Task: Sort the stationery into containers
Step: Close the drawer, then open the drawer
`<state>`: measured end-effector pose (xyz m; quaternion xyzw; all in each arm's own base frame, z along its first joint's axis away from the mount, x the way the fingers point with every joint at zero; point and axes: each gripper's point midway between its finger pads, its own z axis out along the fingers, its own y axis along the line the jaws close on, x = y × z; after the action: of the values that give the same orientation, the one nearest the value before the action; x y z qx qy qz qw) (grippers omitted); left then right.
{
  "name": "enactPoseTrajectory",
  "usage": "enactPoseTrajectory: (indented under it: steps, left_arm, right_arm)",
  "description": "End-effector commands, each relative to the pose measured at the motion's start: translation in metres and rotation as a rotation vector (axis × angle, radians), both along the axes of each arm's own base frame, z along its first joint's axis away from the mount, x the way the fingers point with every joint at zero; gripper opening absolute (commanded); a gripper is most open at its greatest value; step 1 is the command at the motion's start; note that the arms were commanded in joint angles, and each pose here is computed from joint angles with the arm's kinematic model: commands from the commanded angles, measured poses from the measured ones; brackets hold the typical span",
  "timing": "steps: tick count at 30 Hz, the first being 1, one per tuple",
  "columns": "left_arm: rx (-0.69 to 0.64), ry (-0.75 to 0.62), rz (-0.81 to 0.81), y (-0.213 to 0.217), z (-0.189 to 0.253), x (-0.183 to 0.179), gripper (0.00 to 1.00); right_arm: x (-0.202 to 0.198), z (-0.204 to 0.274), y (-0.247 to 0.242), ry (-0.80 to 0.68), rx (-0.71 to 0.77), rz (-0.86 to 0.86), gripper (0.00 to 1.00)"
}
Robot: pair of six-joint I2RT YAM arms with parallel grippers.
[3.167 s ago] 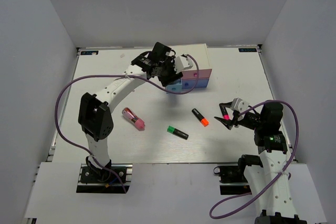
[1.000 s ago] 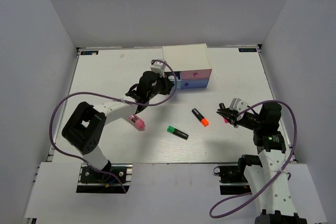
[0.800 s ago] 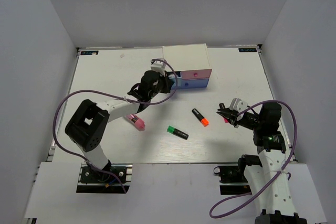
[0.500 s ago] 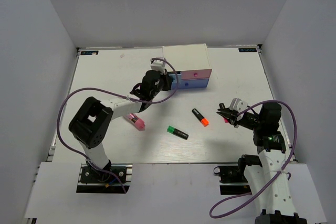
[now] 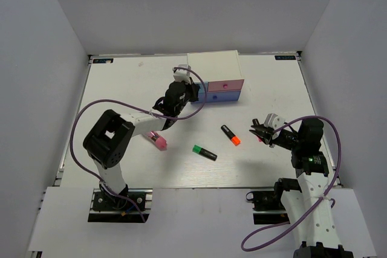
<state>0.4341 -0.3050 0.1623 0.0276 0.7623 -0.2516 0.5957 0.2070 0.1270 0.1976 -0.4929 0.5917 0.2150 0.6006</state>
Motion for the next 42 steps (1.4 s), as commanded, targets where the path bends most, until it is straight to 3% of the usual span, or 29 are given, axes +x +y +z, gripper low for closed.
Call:
enactPoseTrajectory:
  steps: [1, 13, 17, 18, 20, 22, 23, 24, 26, 27, 28, 29, 30, 38, 42]
  left_arm:
    - [-0.008, -0.04, 0.022, 0.001, 0.01, 0.006, 0.11]
    - [-0.002, -0.056, -0.001, -0.001, 0.016, 0.004, 0.11]
    - [-0.008, -0.036, -0.117, -0.005, 0.015, -0.024, 0.25]
    - [-0.038, -0.049, -0.134, -0.004, 0.028, -0.032, 0.38]
    - [-0.068, -0.007, -0.196, -0.006, 0.026, -0.052, 0.5]
    - [-0.075, 0.039, -0.239, -0.005, 0.026, -0.069, 0.64]
    - [-0.101, 0.024, -0.258, -0.004, 0.045, -0.077, 0.68]
    - [-0.08, 0.067, -0.273, -0.001, 0.04, -0.086, 0.7]
    - [-0.066, 0.091, -0.271, 0.007, 0.046, -0.096, 0.81]
    - [-0.076, 0.065, -0.246, 0.017, 0.064, -0.101, 0.84]
    - [-0.047, 0.103, -0.215, 0.027, 0.059, -0.106, 0.94]
    - [-0.057, 0.072, -0.173, 0.04, 0.077, -0.11, 0.97]
    - [-0.03, 0.105, -0.148, 0.051, 0.069, -0.117, 1.0]
    - [-0.002, 0.171, 0.089, 0.12, 0.065, -0.141, 1.0]
    - [0.043, 0.197, 0.213, 0.147, 0.059, -0.144, 1.0]
  right_arm:
    - [0.004, 0.006, -0.002, -0.037, -0.004, -0.009, 0.26]
    - [0.006, 0.006, -0.003, -0.023, 0.003, -0.025, 0.37]
    - [0.01, 0.006, -0.005, 0.008, 0.026, -0.059, 0.72]
    - [0.014, 0.009, -0.005, 0.004, 0.039, -0.07, 0.76]
    - [0.017, 0.008, -0.004, 0.047, 0.069, -0.081, 0.85]
    - [0.021, 0.014, -0.003, 0.096, 0.124, -0.095, 0.85]
    - [0.027, 0.02, -0.002, 0.105, 0.136, -0.095, 0.82]
    - [0.029, 0.016, 0.0, 0.188, 0.175, -0.104, 0.73]
    - [0.041, 0.016, 0.002, 0.269, 0.2, -0.098, 0.65]
    - [0.044, 0.017, 0.004, 0.302, 0.222, -0.1, 0.6]
    - [0.049, 0.021, 0.004, 0.325, 0.251, -0.112, 0.58]
    - [0.062, 0.017, 0.001, 0.367, 0.263, -0.149, 0.56]
    - [0.069, 0.027, 0.005, 0.39, 0.318, -0.159, 0.52]
    - [0.127, 0.029, 0.041, 0.612, 0.48, -0.253, 0.51]
    - [0.166, 0.012, 0.051, 0.672, 0.508, -0.397, 0.51]
